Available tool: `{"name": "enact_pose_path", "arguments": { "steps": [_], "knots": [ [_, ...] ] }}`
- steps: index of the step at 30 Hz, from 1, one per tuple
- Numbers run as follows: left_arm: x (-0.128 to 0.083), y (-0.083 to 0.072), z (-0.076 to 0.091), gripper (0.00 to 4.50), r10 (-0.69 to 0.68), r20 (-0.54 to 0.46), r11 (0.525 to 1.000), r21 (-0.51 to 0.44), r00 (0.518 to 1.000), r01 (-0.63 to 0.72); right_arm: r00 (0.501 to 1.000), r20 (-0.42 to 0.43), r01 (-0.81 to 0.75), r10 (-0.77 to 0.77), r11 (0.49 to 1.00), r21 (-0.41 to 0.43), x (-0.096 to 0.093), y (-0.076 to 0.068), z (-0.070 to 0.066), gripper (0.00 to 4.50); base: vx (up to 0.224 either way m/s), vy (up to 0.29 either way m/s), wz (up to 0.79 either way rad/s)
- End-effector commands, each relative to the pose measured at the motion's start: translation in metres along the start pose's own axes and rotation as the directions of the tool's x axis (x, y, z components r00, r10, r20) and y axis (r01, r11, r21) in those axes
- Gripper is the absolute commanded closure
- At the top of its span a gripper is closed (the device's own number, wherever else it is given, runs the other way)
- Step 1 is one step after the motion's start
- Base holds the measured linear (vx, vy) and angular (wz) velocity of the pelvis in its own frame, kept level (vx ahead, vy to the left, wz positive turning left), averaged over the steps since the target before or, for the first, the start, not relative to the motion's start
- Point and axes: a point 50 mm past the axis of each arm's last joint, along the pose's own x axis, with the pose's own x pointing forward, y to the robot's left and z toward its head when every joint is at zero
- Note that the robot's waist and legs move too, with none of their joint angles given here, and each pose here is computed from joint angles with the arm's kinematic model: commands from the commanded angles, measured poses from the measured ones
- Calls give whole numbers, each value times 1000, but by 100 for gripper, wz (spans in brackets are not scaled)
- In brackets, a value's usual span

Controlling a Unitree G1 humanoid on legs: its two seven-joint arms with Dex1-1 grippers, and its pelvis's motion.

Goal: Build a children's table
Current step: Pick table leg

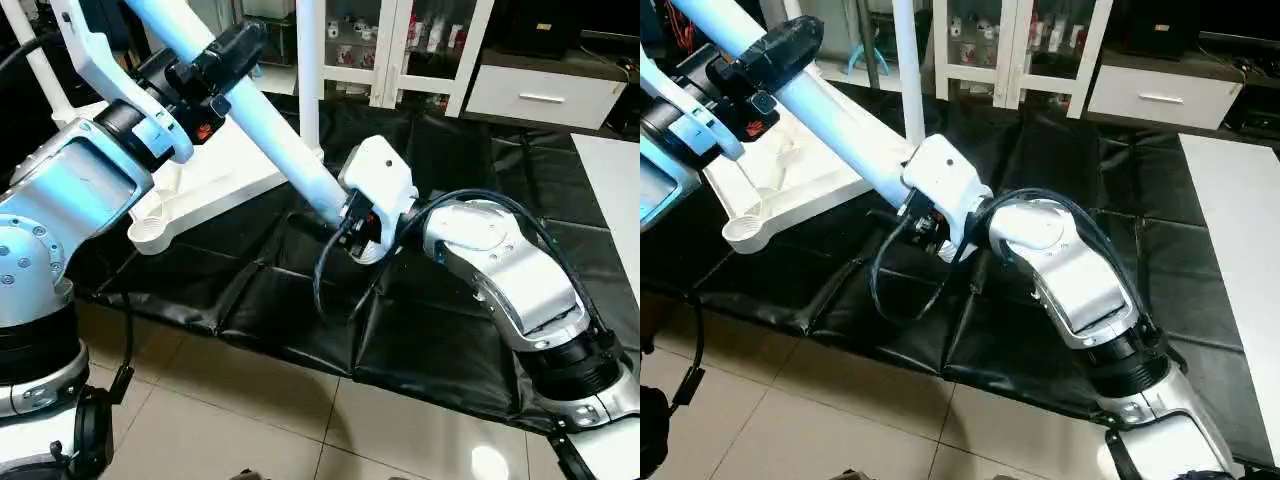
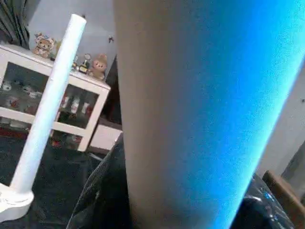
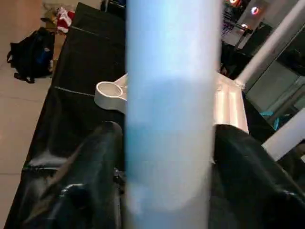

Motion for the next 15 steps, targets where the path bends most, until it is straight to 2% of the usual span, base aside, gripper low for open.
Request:
{"name": "enact_pose_path", "arguments": {
  "steps": [1, 15],
  "knots": [
    [-1, 1, -1, 288, 0, -9, 1000, 22, 1000, 0, 1000, 4, 30, -30, 1000, -3, -2, -5, 0, 165, 0, 0, 0],
    [-2, 2, -4, 288, -1, -27, 998, 55, 1000, 2, 1000, -7, -3, 3, 1000, -2, -1, -4, -4, 264, 0, 0, 0]
  ]
}}
